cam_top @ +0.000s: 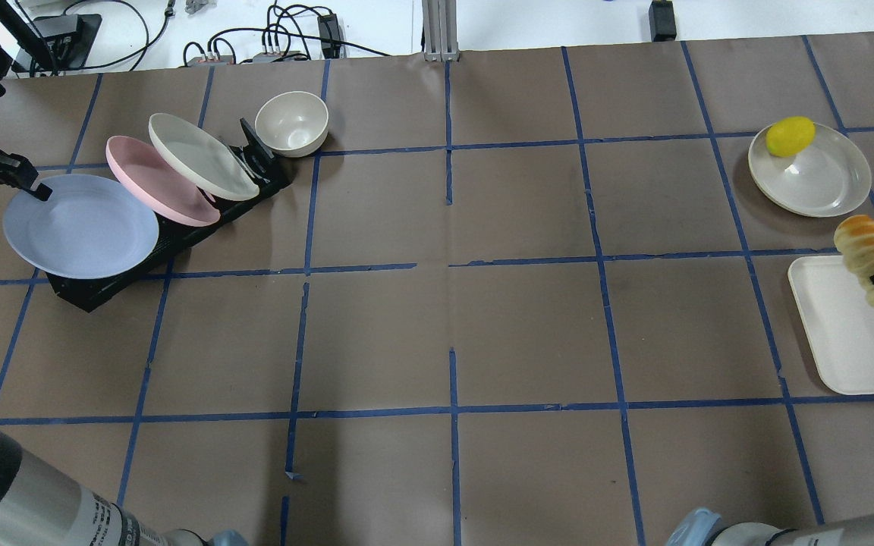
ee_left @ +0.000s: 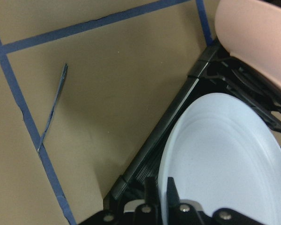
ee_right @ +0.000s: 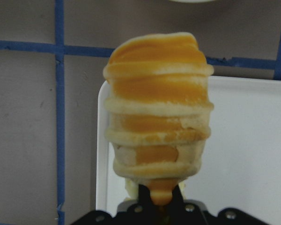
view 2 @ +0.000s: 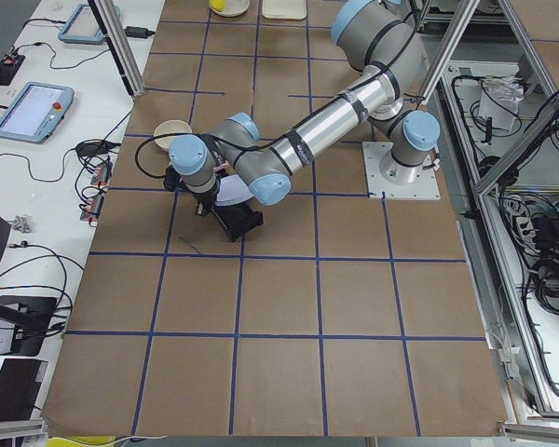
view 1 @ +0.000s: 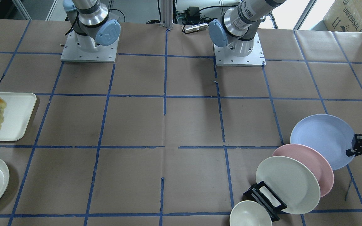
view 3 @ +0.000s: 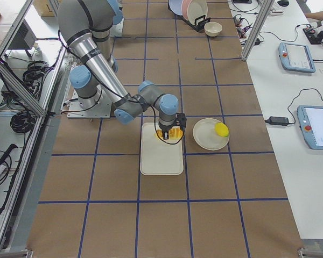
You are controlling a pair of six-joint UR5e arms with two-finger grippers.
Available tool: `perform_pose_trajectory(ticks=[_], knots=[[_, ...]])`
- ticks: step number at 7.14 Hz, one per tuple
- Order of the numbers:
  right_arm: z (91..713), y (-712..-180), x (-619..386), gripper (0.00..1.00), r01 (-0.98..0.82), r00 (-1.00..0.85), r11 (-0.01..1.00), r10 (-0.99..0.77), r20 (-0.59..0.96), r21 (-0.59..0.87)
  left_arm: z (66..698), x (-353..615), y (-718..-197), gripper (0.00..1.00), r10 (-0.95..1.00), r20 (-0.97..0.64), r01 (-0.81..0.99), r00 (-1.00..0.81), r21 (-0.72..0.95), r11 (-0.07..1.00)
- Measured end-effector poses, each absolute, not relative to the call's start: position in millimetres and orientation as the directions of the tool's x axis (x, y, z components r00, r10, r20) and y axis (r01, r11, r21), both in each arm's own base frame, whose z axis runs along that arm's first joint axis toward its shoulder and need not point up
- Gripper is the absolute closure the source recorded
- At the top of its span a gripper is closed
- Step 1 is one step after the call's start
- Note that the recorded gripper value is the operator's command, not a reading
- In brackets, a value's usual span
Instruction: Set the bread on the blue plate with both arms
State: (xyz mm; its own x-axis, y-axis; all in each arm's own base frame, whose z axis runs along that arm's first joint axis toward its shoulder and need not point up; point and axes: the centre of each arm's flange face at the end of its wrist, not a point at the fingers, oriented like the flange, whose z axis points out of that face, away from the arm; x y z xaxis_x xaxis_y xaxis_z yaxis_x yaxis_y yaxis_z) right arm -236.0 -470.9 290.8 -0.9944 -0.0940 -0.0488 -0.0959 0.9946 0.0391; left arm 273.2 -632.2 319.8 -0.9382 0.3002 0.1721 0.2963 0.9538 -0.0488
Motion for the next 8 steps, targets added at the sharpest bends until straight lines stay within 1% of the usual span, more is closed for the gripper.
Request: perform_pose_trajectory(ticks=[2,4,6,8], knots=[[357,-479,-206,0.97,-0.145,-0.989,0.989,-0.145,-0.016,0.008,355,264,-618,0.87,0.296,0.166,0.293,-0.941,-0.044,0.955],[411,-482,-129,0.96,-0.184,-0.983,0.982,-0.183,0.022,-0.035,392,245,-600,0.87,0.237,0.176,0.235,-0.955,-0.031,0.971],[447,-466,-32,0.96,-0.131,-0.991,0.99,-0.131,0.017,-0.044,435,180,-586,0.87,0.141,0.188,0.143,-0.972,-0.002,0.99],[459,-448,42,0.96,-0.116,-0.993,0.993,-0.116,-0.002,-0.026,450,76,-585,0.89,0.013,0.182,0.022,-0.983,0.048,0.999]])
